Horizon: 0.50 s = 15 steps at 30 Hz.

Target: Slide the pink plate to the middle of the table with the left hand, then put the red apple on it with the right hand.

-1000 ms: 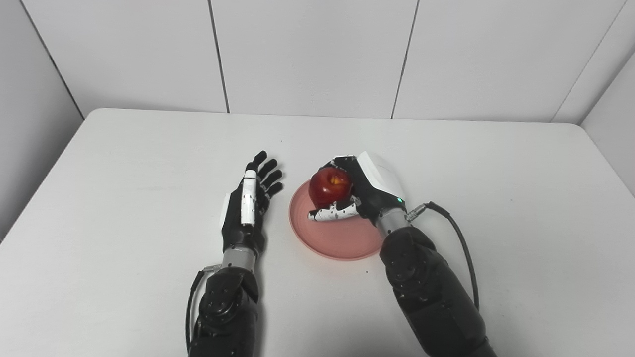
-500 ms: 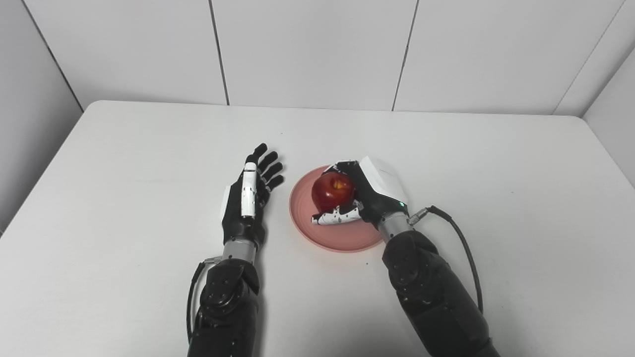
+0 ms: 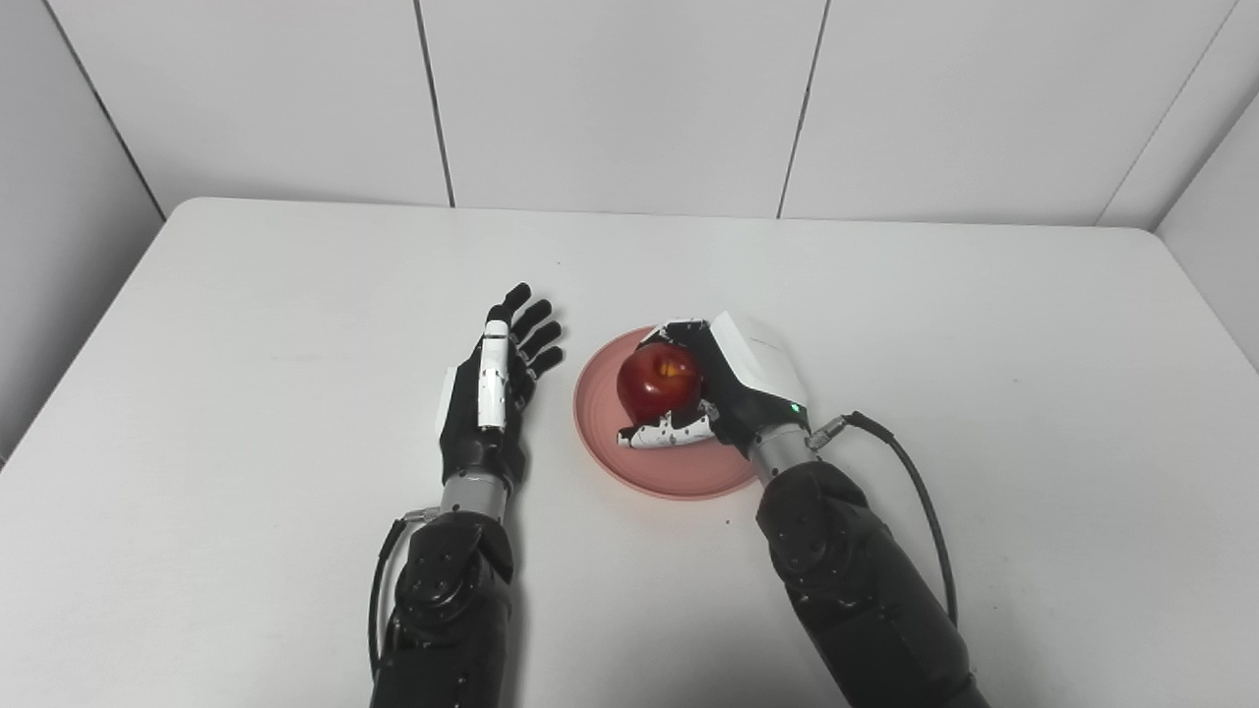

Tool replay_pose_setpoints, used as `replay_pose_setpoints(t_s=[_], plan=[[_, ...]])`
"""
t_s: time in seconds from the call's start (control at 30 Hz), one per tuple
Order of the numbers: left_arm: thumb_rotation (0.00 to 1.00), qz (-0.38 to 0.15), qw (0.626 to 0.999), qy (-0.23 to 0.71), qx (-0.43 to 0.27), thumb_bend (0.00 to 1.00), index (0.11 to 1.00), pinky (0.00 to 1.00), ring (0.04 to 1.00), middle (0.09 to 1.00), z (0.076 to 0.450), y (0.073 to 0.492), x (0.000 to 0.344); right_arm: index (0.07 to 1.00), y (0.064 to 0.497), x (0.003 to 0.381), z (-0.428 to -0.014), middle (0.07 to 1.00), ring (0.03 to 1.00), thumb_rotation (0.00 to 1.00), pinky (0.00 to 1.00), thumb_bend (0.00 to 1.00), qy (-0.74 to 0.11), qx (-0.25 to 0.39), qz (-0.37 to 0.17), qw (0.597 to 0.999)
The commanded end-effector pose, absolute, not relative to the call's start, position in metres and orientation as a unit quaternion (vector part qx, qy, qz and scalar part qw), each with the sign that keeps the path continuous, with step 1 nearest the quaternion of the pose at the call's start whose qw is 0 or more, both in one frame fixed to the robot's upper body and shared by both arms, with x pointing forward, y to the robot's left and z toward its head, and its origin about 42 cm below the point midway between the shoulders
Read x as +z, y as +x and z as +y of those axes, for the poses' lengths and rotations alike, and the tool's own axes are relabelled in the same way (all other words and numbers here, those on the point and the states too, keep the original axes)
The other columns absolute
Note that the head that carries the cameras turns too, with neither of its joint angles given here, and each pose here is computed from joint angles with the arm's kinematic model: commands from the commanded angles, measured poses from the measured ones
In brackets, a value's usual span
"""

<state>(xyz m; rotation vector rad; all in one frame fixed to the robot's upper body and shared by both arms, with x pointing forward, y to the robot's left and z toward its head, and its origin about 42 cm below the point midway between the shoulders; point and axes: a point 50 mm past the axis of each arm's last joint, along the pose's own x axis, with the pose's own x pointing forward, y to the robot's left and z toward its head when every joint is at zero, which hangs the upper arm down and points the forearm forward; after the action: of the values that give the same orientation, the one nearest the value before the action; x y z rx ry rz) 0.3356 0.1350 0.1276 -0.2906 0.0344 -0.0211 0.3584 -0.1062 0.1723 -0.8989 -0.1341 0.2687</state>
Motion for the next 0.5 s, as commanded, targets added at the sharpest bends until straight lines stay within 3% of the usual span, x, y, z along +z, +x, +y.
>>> replay_pose_setpoints(t_s=[0.0, 0.13, 0.43, 0.47], plan=[[1.0, 0.013, 0.989, -0.144, -0.009, 0.4, 0.857, 0.83, 0.845, 0.862, 0.1313, 0.3381, 0.133, 0.527, 0.3611, 0.1816, -0.1022, 0.426, 0.352, 0.0, 0.26, 0.52, -0.433, 0.128, -0.096, 0.887], [1.0, 0.013, 0.989, -0.145, -0.01, 0.4, 0.858, 0.83, 0.845, 0.863, 0.1312, 0.338, 0.1329, 0.528, 0.3608, 0.1818, -0.1021, 0.426, 0.351, 0.0, 0.26, 0.52, -0.433, 0.129, -0.094, 0.887], [1.0, 0.013, 0.989, -0.146, -0.01, 0.4, 0.856, 0.83, 0.844, 0.861, 0.1314, 0.3376, 0.1324, 0.516, 0.3596, 0.1823, -0.102, 0.47, 0.45, 0.01, 0.34, 0.53, -0.431, 0.123, -0.094, 0.889], [1.0, 0.013, 0.989, -0.145, -0.01, 0.4, 0.857, 0.83, 0.845, 0.862, 0.1315, 0.3376, 0.1324, 0.502, 0.3595, 0.1827, -0.102, 0.548, 0.486, 0.09, 0.37, 0.52, -0.431, 0.123, -0.095, 0.889]])
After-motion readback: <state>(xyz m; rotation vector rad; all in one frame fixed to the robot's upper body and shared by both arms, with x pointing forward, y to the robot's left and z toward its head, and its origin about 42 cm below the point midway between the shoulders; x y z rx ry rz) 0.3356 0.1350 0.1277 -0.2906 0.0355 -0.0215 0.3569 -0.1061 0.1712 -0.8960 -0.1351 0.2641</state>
